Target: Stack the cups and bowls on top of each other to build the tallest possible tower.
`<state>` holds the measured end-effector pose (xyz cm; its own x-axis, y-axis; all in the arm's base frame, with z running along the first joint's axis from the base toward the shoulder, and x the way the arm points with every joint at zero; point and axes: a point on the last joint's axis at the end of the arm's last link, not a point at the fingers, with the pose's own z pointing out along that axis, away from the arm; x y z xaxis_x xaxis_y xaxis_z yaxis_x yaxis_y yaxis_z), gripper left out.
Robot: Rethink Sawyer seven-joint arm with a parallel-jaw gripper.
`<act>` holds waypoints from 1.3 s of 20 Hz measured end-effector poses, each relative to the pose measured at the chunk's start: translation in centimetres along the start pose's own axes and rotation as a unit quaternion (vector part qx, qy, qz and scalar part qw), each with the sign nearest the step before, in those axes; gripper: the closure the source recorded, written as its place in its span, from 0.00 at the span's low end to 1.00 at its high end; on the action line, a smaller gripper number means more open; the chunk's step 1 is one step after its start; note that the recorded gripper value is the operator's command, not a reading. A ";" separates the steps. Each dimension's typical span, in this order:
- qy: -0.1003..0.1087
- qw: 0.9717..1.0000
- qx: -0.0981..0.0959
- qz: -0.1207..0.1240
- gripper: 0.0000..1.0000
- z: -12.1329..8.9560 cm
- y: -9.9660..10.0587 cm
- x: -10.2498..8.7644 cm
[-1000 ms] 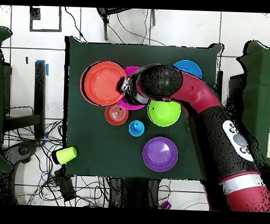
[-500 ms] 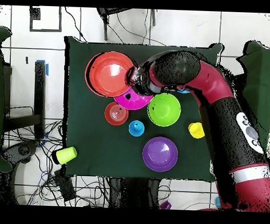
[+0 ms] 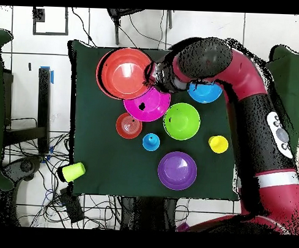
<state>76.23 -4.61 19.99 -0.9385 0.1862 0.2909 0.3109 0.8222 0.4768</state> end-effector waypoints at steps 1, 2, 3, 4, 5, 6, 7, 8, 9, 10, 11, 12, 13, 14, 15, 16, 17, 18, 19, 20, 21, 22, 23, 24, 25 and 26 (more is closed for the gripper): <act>0.000 1.000 0.001 -0.004 1.00 -0.3 0.1 -0.3; -0.001 1.000 0.003 -0.011 1.00 -0.9 0.1 -0.7; -0.001 1.000 0.004 -0.015 1.00 -1.3 0.1 -0.9; -0.003 1.000 0.005 -0.020 1.00 -1.7 0.1 -1.2; -0.004 1.000 0.006 -0.025 1.00 -2.2 0.1 -1.4; -0.005 1.000 0.007 -0.027 1.00 -2.4 0.1 -1.6; -0.007 0.999 0.008 -0.031 1.00 -2.7 0.1 -1.7; -0.008 0.999 0.009 -0.033 1.00 -2.9 0.1 -1.8; -0.014 0.999 0.011 -0.039 1.00 -3.5 0.1 -2.2; -0.017 0.999 0.011 -0.041 1.00 -3.7 0.2 -2.3; -0.018 0.999 0.010 -0.042 1.00 -3.9 0.2 -2.4; -0.020 0.999 0.010 -0.043 1.00 -4.0 0.2 -2.5; -0.025 0.999 0.009 -0.045 1.00 -4.4 0.3 -2.7; -0.028 0.999 0.008 -0.046 1.00 -4.6 0.4 -2.9; -0.030 0.998 0.007 -0.046 1.00 -4.8 0.4 -3.0; -0.032 0.998 0.006 -0.046 1.00 -5.0 0.5 -3.1; -0.034 0.998 0.006 -0.046 1.00 -5.1 0.5 -3.3; -0.036 0.998 0.005 -0.047 1.00 -5.3 0.5 -3.4; -0.038 0.998 0.004 -0.046 1.00 -5.4 0.5 -3.6; -0.039 0.998 0.002 -0.045 1.00 -5.7 0.3 -3.9; -0.039 0.998 0.002 -0.045 1.00 -5.8 0.1 -4.1; -0.037 0.998 0.005 -0.045 1.00 -6.0 -0.3 -4.4; -0.036 0.998 0.007 -0.046 1.00 -6.1 -0.7 -4.7; -0.035 0.998 0.009 -0.047 1.00 -6.2 -1.0 -4.8; -0.034 0.998 0.010 -0.048 1.00 -6.2 -1.2 -5.0; -0.034 0.998 0.012 -0.049 1.00 -6.3 -1.5 -5.1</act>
<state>81.50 -10.20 23.00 -0.9723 0.1394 0.1874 0.2145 0.8504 0.4805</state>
